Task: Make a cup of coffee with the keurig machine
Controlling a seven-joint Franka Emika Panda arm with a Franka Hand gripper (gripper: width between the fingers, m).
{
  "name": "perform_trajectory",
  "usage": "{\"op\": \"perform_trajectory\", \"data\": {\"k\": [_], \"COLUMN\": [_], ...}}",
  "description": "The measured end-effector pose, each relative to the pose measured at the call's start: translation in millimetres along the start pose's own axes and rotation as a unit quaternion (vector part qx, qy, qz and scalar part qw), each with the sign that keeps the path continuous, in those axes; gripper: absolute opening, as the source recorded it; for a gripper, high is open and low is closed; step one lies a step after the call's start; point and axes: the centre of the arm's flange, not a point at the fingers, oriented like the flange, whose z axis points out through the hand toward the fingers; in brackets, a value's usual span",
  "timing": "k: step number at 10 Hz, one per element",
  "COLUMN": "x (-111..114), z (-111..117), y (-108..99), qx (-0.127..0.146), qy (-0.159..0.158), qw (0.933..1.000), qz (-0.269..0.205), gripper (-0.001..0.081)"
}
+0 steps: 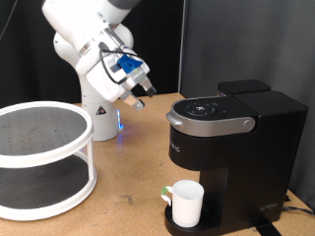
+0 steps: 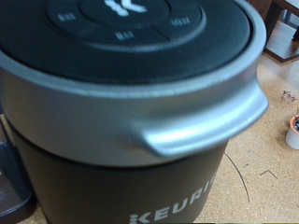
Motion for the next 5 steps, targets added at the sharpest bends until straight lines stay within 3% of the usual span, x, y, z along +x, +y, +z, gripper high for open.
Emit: {"op": "perform_trajectory", "data": {"k": [4,5], "x": [22.2,21.1], "z": [-38.4,-37.3], "y": [-21.8,-21.2], "qx": [0.004,0.004], "qy": [0.006,0.004], "qw": [0.9999,0.9999], "qz": [0.014,0.014], "gripper": [0.08,0.08]}}
